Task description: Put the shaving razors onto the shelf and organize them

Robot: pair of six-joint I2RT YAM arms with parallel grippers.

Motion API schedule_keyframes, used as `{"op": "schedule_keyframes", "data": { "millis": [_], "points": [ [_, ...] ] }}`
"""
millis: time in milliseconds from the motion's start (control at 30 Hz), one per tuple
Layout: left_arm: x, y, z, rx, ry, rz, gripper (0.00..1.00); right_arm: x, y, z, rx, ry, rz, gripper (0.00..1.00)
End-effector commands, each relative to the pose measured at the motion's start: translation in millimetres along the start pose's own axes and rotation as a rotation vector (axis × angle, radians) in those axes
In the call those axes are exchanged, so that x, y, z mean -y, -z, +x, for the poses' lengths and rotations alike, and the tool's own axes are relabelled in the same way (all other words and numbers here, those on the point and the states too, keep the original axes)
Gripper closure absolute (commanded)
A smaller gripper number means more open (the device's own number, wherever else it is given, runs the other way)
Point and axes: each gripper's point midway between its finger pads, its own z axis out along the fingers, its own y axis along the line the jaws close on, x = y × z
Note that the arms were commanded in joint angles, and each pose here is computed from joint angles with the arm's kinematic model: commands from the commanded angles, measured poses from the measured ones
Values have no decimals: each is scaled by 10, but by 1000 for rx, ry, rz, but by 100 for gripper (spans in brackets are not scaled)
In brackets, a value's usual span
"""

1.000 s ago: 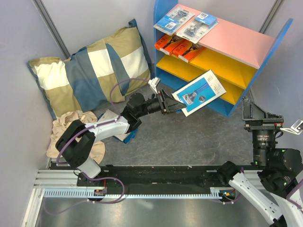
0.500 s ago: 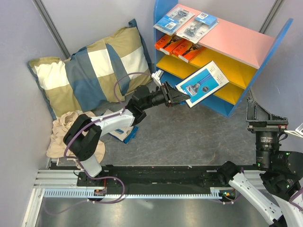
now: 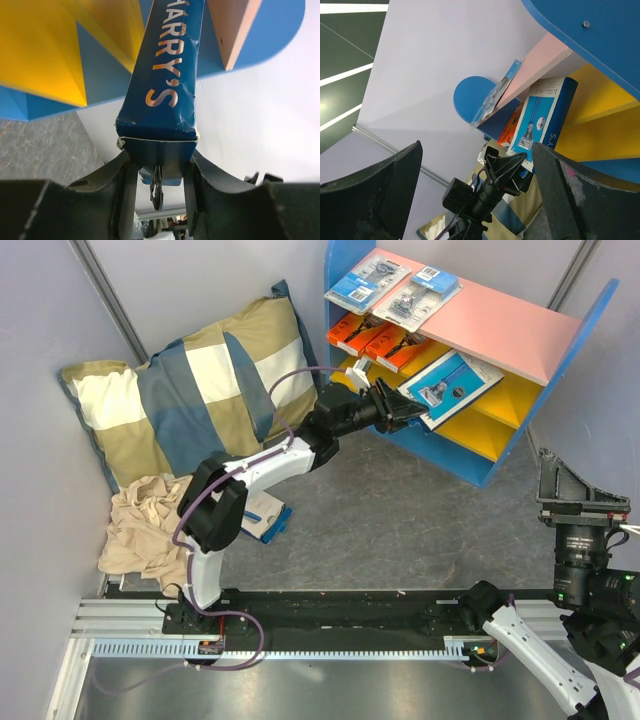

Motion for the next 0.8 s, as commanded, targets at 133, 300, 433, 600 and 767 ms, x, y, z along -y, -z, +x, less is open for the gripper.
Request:
{"op": "schedule_keyframes", "data": {
  "millis": [133, 300, 433, 600, 767],
  "points": [
    [289, -410, -337, 56, 53, 4, 98, -30, 69, -246, 54, 0, 4, 2],
    [155, -577, -407, 85, 106, -62, 98, -35, 76, -280, 61, 3, 7, 2],
    [65, -609, -477, 129, 159, -83, 98, -24, 88, -307, 68, 5, 11, 2],
    [22, -637, -552, 203, 194, -101, 98, 9, 104, -325, 75, 3, 21, 2],
    [20, -665, -685, 281, 208, -113, 93, 20, 124, -347, 80, -2, 22, 2]
  ]
}}
